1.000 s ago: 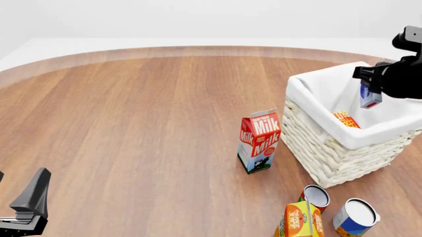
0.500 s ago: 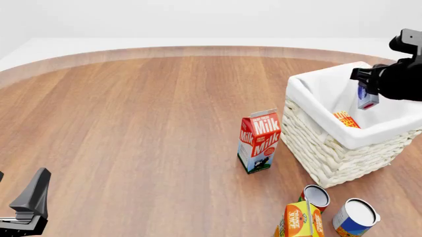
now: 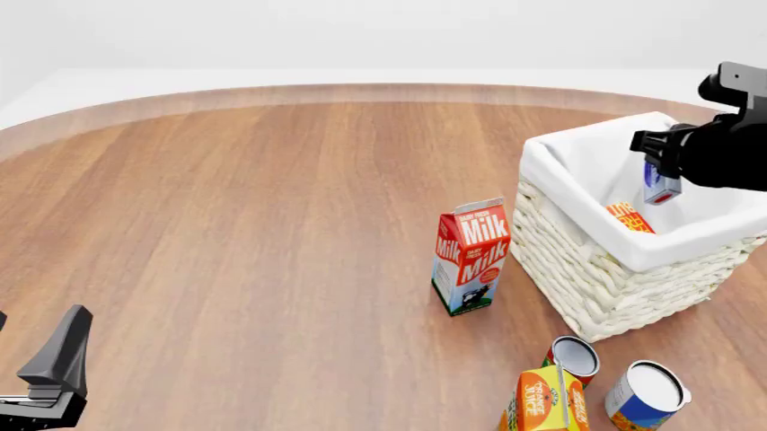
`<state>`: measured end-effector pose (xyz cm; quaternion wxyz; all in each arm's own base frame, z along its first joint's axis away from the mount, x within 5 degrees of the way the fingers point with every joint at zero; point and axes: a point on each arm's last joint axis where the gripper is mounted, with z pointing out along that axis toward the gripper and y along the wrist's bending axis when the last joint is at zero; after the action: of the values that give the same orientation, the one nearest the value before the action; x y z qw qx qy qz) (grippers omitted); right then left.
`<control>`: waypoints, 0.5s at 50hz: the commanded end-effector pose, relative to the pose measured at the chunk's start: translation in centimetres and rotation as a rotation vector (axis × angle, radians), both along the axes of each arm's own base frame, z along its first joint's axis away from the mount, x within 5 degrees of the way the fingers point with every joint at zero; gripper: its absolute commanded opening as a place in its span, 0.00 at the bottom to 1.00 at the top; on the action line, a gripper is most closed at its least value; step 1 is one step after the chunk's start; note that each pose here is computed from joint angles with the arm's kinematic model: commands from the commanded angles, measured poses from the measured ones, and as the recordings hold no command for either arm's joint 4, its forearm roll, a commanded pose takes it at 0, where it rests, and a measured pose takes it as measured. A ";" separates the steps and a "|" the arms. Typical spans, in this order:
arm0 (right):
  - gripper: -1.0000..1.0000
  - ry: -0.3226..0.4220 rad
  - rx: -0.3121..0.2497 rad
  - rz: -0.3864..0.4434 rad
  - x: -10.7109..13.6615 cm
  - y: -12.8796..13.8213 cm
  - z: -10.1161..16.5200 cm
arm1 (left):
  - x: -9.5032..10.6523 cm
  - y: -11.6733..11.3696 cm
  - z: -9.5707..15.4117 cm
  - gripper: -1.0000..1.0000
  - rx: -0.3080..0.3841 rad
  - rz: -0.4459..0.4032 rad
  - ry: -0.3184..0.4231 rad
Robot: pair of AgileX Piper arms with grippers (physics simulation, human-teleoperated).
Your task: Pick up the cream cheese box and the butter, and put them in the basket.
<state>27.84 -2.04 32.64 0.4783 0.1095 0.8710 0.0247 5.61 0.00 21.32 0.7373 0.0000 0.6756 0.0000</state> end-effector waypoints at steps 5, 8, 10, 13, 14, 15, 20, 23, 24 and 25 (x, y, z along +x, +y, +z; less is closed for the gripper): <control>0.00 -0.007 0.007 -0.006 0.1 0.0 0.3 | 0.0 0.0 0.0 1.00 0.000 0.000 0.000; 0.00 -0.006 0.007 -0.007 0.3 -0.1 -0.2 | 0.0 0.0 0.0 1.00 0.000 0.000 0.000; 0.00 -0.004 0.008 -0.004 0.3 0.0 0.0 | 0.0 0.0 0.0 1.00 0.000 0.000 0.000; 0.00 -0.004 0.008 -0.005 0.3 0.0 -0.4 | 0.0 0.0 0.0 1.00 0.000 0.000 0.000; 0.00 -0.002 0.008 -0.003 0.4 0.0 -0.3 | 0.0 0.0 0.0 1.00 0.000 0.000 0.000; 0.00 -0.001 0.008 -0.003 0.4 0.0 -0.2 | 0.0 0.0 0.0 1.00 0.000 0.000 0.000; 1.00 0.003 0.009 -0.001 0.5 0.1 -0.2 | 0.0 0.0 0.0 1.00 0.000 0.000 0.000; 1.00 0.002 0.004 -0.003 0.4 -0.1 0.0 | 0.0 0.0 0.0 1.00 0.000 0.000 0.000; 1.00 0.001 0.002 -0.001 0.3 0.0 0.2 | 0.0 0.0 0.0 1.00 0.000 0.000 0.000; 1.00 0.000 0.002 0.000 0.3 0.0 0.0 | 0.0 0.0 0.0 1.00 0.000 0.000 0.000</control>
<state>28.18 -2.02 32.42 0.4760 0.1106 0.8721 0.0259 5.61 0.00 21.32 0.7373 0.0000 0.6756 0.0000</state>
